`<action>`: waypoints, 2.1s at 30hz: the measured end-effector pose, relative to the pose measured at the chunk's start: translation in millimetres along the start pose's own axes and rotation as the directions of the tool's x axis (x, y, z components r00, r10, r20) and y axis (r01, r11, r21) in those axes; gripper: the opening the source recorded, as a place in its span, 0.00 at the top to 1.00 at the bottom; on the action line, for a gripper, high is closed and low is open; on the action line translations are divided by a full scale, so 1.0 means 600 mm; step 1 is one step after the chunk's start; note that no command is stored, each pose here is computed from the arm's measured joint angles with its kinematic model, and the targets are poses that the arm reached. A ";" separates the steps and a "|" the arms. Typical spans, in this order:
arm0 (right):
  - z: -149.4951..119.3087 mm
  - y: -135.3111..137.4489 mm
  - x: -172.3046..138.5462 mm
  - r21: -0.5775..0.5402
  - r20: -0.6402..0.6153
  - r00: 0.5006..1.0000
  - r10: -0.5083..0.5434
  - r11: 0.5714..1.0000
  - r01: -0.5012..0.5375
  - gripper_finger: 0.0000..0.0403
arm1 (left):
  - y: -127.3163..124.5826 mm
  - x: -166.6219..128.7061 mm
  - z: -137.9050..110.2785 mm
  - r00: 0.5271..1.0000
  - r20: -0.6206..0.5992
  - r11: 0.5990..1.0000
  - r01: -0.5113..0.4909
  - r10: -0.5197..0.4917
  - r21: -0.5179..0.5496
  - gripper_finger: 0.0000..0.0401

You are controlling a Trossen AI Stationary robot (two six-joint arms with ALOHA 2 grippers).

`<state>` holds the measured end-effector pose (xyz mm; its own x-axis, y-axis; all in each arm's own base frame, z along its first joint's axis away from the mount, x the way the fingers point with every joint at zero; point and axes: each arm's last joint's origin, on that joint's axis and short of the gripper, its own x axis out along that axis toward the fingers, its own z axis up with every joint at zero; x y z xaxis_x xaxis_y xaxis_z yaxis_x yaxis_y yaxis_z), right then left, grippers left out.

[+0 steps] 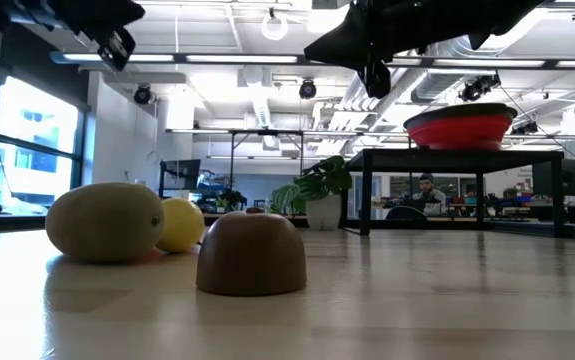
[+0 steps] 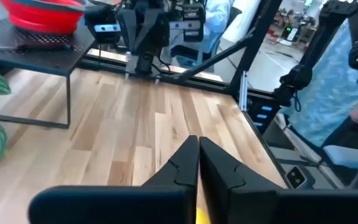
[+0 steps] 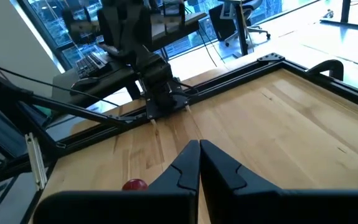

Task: Pick & Place Fruit
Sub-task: Put the red pomegranate into the red strainer bowl

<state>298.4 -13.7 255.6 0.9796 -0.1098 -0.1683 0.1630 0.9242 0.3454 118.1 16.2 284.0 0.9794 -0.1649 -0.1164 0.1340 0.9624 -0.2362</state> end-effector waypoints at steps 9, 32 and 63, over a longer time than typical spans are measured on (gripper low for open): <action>0.000 0.000 0.000 -0.001 -0.003 1.000 0.001 1.000 -0.001 0.99 | -0.034 0.026 -0.030 0.996 -0.057 0.998 -0.062 0.061 -0.025 1.00; -0.003 -0.001 0.000 -0.059 -0.017 1.000 -0.011 0.998 0.010 0.99 | -0.095 0.106 -0.049 0.910 -0.384 0.987 -0.137 0.158 0.082 1.00; -0.003 -0.001 0.001 -0.061 -0.019 1.000 -0.012 0.998 0.011 0.99 | -0.091 0.120 -0.067 0.866 -0.451 0.972 -0.148 0.217 0.183 0.36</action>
<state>298.3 -13.9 253.4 0.9752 -0.1139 -0.1899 0.1660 0.9436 0.2864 175.3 -56.9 249.7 0.8087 -0.0310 -0.5874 0.0126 0.9993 -0.0353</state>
